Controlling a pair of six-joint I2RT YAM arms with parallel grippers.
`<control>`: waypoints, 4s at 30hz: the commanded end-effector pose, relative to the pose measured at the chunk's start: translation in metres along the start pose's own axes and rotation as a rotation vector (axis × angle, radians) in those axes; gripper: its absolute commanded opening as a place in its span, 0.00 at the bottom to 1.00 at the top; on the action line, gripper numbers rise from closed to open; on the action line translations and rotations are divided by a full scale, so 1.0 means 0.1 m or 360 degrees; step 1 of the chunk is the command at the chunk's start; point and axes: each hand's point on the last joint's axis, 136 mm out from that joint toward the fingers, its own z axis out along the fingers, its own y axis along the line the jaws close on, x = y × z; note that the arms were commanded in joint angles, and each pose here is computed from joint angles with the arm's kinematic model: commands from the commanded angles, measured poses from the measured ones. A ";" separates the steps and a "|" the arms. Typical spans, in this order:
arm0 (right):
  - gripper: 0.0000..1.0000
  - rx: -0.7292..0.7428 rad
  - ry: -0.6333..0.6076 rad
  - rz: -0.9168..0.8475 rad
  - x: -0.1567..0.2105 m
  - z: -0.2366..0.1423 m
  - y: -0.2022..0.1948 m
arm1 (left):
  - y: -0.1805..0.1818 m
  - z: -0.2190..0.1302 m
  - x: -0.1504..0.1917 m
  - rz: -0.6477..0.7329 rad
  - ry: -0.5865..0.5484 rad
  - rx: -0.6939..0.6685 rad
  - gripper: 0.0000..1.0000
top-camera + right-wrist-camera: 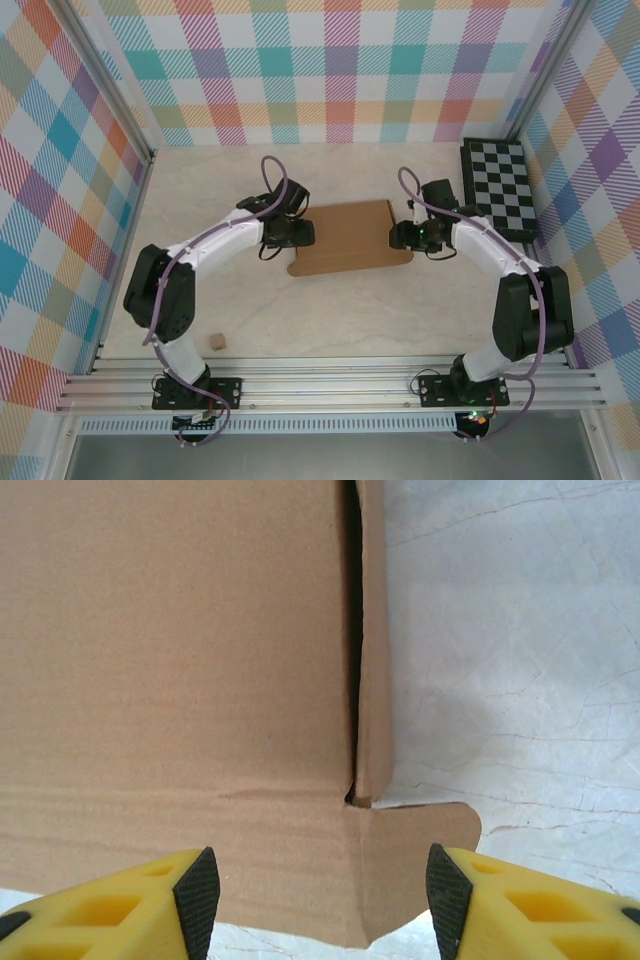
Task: Fold the paper box
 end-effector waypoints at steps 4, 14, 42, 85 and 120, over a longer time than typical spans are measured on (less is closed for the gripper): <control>0.64 -0.0026 0.0064 -0.0036 0.16 0.10 -0.01 | -0.08 0.06 0.54 0.0000 0.0243 0.0200 0.75; 0.70 -0.0089 0.0104 -0.0032 0.15 0.34 0.02 | -0.18 0.26 0.60 -0.0020 0.0268 0.0261 0.80; 0.67 -0.0088 0.0260 0.0031 0.43 0.29 0.08 | -0.72 -0.04 0.59 -0.0379 0.0374 0.0573 0.65; 0.71 0.0200 0.0287 -0.0210 0.29 0.27 -0.03 | -0.46 -0.31 0.63 -0.0181 0.0352 0.0303 0.79; 0.82 -0.0294 0.0059 0.0110 -0.20 0.33 0.09 | -0.74 0.47 -0.36 -0.0208 0.0162 0.0531 0.86</control>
